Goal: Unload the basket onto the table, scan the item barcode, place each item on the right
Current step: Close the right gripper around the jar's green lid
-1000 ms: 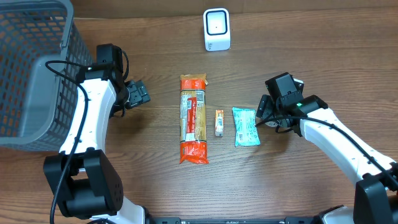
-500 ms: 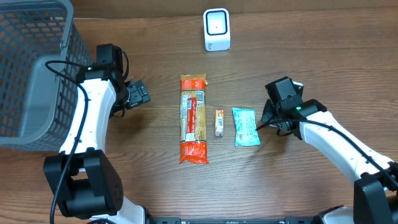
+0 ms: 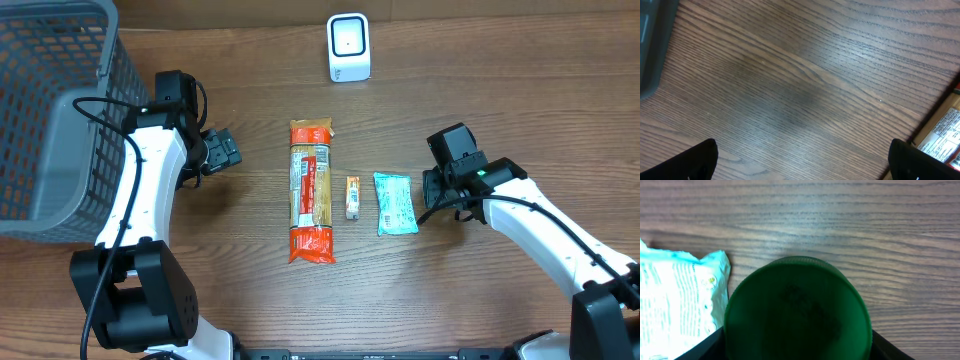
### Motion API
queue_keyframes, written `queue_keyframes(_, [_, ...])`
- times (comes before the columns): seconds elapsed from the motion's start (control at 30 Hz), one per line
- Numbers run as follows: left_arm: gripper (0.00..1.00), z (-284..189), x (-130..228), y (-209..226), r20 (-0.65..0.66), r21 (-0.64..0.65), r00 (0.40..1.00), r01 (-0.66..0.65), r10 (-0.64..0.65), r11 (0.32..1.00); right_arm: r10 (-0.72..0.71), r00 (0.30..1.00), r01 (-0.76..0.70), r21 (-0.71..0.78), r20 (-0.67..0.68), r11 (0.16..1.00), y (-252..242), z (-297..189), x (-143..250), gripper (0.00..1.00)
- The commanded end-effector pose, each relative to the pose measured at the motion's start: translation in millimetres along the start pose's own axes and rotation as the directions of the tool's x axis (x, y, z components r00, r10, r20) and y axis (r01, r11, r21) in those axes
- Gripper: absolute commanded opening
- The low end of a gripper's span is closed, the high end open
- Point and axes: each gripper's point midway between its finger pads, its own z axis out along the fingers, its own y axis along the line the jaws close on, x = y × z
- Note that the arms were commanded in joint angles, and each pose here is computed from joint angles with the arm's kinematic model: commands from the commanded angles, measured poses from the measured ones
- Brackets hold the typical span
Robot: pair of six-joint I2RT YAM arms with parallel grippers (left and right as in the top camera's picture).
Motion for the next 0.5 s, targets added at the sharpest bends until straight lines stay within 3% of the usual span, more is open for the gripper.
queue_keyframes(0.0, [1.0, -2.6, -4.0, 1.7, 0.014, -0.005, 1.0, -0.007, 0.007, 1.0, -0.06, 0.997, 0.059, -0.027, -0.04, 0.998, 4.6, 2.1, 10.1, 0.63])
queue_keyframes(0.47, [1.0, -2.5, -3.8, 1.8, 0.014, -0.005, 1.0, -0.007, 0.007, 1.0, -0.036, 0.994, 0.025, -0.099, -0.107, 0.995, 16.3, -10.9, 16.0, 0.67])
